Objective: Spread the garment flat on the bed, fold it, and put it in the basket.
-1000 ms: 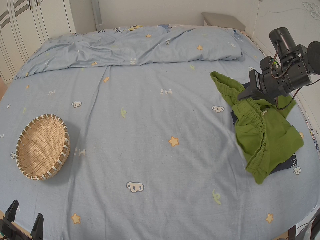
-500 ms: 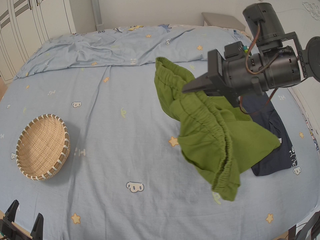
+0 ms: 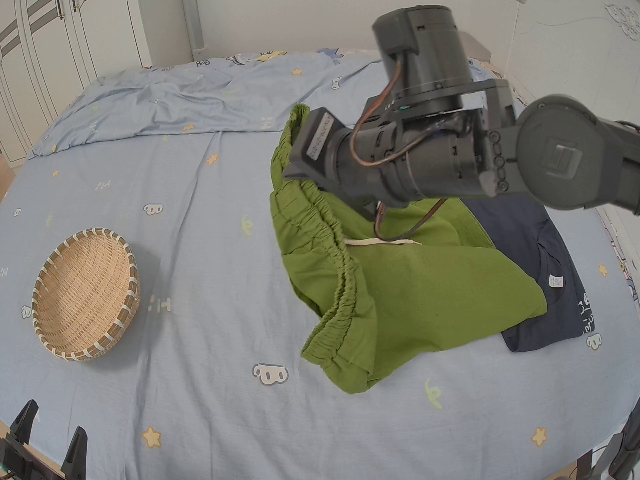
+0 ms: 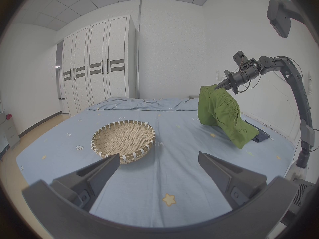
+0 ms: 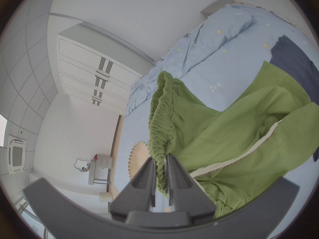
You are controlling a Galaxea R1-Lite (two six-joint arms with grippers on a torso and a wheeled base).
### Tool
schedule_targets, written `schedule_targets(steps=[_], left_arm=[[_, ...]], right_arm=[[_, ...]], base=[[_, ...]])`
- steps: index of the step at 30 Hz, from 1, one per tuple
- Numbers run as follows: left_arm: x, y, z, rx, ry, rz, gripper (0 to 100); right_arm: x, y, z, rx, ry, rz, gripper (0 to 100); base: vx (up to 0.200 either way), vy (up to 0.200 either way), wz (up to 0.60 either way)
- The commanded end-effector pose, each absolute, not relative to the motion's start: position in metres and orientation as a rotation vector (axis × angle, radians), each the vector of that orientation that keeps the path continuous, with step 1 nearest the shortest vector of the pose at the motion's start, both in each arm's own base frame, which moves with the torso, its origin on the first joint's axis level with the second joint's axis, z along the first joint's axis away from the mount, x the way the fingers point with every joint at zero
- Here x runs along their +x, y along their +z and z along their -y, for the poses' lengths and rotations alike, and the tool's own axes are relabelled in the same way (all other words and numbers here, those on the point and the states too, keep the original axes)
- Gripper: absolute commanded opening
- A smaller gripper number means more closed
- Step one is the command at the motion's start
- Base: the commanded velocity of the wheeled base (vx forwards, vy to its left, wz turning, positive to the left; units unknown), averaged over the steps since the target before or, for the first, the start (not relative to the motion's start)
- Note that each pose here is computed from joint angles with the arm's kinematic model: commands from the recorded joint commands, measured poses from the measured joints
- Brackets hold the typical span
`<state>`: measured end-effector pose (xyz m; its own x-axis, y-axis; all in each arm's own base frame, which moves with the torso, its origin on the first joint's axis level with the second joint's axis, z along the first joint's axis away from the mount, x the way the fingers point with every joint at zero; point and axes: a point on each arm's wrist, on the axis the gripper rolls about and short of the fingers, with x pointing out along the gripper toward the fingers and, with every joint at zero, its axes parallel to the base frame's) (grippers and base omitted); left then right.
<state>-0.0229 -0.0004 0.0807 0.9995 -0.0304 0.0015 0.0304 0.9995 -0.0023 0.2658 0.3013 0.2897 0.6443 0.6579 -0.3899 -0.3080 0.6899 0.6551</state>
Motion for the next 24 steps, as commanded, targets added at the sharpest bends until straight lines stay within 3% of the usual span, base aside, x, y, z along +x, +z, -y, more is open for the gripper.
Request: schedule_targets(steps=[1, 11, 19, 21, 22, 23, 24], left_arm=[[-0.023, 0.076, 0.0, -0.003, -0.029, -0.002, 100], [-0.023, 0.076, 0.0, 0.005, -0.032, 0.0, 100], [-0.023, 0.078, 0.0, 0.005, -0.031, 0.018, 100], [-0.037, 0.119, 0.0, -0.041, -0.048, 0.16, 100], [-0.038, 0.122, 0.0, -0.047, -0.05, 0.169, 100], [-0.047, 0.153, 0.0, -0.113, -0.074, 0.196, 100], [-0.042, 0.166, 0.001, -0.123, -0.102, 0.127, 100]], right_arm=[[0.267, 0.271, -0.32, 0.552, 0.59, -0.703, 100], [0.275, 0.233, -0.335, 0.441, 0.566, -0.781, 100], [0.277, 0.233, -0.322, 0.432, 0.543, -0.8, 100], [0.274, 0.262, -0.284, 0.473, 0.527, -0.772, 100], [0.274, 0.263, -0.281, 0.475, 0.526, -0.772, 100], [0.269, 0.277, -0.255, 0.51, 0.557, -0.776, 100], [0.265, 0.286, -0.235, 0.537, 0.583, -0.777, 100]], base=[[0.0, 0.0, 0.0], [0.0, 0.0, 0.0], [0.0, 0.0, 0.0], [0.0, 0.0, 0.0], [0.0, 0.0, 0.0], [0.0, 0.0, 0.0], [0.0, 0.0, 0.0]])
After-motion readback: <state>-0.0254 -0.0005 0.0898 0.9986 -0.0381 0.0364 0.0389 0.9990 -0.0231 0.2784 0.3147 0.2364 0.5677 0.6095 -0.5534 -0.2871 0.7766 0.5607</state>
